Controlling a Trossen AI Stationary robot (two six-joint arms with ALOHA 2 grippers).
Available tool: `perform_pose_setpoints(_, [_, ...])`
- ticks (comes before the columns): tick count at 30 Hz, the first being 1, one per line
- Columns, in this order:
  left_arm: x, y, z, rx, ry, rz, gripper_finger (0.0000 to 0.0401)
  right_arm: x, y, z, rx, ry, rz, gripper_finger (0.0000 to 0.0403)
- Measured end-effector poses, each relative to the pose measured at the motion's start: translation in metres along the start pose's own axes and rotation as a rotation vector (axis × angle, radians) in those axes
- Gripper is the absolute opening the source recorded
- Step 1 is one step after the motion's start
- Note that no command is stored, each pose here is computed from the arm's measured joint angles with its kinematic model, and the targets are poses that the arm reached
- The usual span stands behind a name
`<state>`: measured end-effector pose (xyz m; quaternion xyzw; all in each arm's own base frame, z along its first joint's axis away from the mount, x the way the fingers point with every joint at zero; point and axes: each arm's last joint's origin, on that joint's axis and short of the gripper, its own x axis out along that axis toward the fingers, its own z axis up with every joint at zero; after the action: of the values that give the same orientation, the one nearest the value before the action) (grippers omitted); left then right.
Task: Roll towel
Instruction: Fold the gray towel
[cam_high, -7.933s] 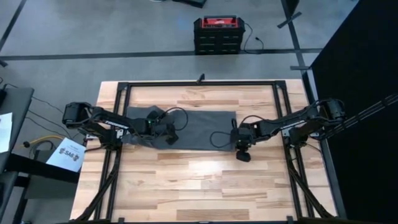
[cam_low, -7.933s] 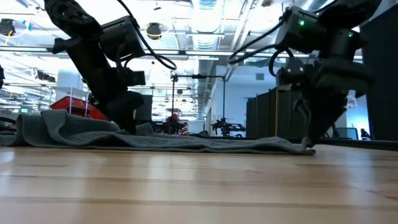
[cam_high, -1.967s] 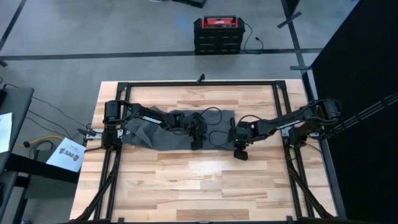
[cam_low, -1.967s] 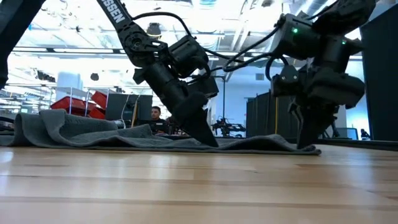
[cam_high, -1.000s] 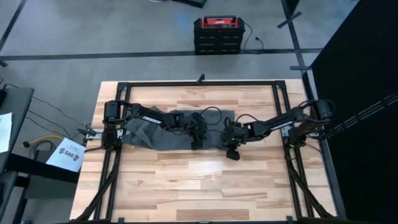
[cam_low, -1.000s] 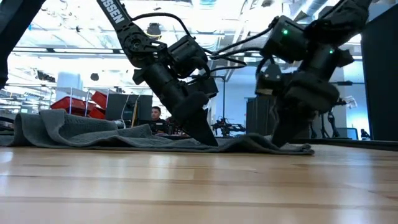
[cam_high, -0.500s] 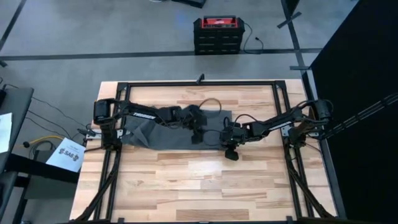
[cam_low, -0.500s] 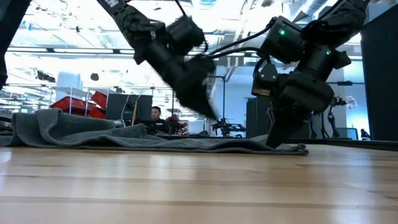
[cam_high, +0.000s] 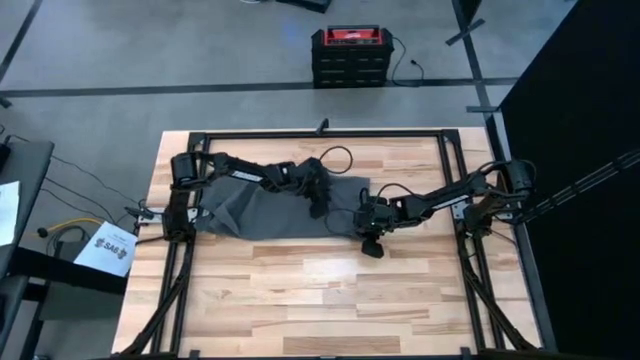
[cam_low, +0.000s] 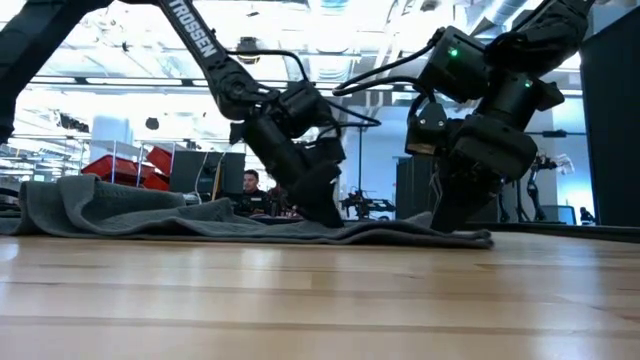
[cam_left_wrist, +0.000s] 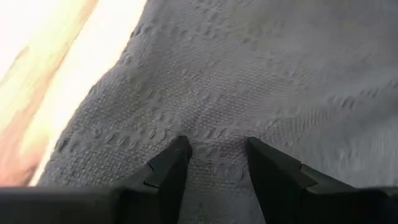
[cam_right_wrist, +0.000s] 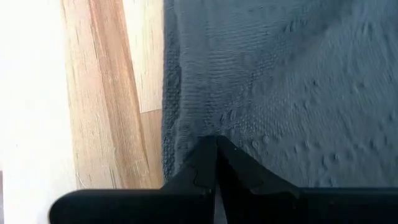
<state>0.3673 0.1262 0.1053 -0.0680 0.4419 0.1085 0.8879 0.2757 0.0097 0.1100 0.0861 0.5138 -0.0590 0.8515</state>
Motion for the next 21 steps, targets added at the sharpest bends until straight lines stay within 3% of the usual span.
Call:
perform_pose_setpoints(7, [-0.013,0.005,0.003,0.046,0.002,0.002,0.0152,-0.003,-0.001,0.001,0.0,-0.009,-0.001,0.0])
perform_pose_setpoints(13, [-0.015,-0.011,0.006,0.087,-0.016,-0.022,0.0152,-0.041,-0.014,0.011,-0.036,-0.1,-0.034,0.0])
perform_pose_setpoints(17, [-0.015,-0.019,0.006,0.105,-0.02,-0.039,0.0152,-0.069,-0.042,0.024,-0.041,-0.22,-0.169,0.0])
perform_pose_setpoints(21, [-0.014,-0.026,0.007,0.117,-0.031,-0.058,0.0152,-0.07,-0.076,0.028,-0.019,-0.238,-0.256,0.0])
